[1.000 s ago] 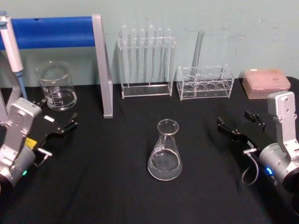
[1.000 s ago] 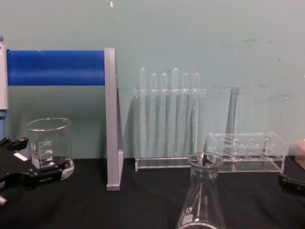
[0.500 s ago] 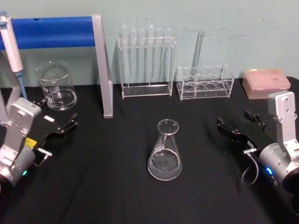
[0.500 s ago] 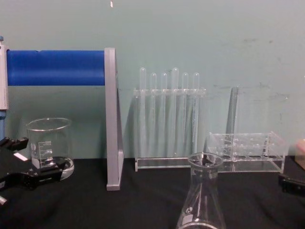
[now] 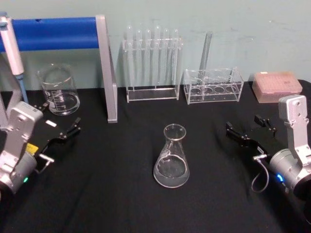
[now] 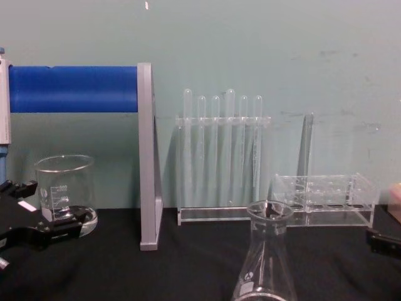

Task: Grasp the erlenmeyer flask with one hand, shake it three times, then place it back.

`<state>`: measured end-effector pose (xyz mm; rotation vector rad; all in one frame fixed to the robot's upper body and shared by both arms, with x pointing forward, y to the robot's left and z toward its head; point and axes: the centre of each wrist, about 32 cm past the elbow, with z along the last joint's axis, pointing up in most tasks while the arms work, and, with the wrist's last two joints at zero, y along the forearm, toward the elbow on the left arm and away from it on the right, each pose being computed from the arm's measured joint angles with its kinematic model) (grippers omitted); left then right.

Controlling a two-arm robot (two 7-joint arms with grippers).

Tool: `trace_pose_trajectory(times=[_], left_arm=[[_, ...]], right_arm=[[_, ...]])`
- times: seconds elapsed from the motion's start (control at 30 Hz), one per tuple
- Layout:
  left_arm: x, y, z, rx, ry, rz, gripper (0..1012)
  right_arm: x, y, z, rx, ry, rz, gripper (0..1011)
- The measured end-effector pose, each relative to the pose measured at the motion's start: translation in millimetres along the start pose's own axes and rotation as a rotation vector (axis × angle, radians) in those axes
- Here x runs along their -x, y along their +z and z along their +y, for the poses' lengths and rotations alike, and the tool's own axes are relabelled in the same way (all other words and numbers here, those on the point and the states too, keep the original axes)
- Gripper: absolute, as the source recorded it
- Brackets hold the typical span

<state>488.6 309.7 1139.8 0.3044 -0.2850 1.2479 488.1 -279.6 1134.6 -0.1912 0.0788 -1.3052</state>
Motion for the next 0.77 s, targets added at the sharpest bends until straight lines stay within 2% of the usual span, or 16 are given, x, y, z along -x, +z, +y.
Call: trace_pose_trajectory(times=[0.77], left_arm=[[0.0, 0.0, 0.0, 0.000, 0.000, 0.000, 1001]], right_arm=[[0.0, 0.0, 0.0, 0.000, 0.000, 0.000, 1000]])
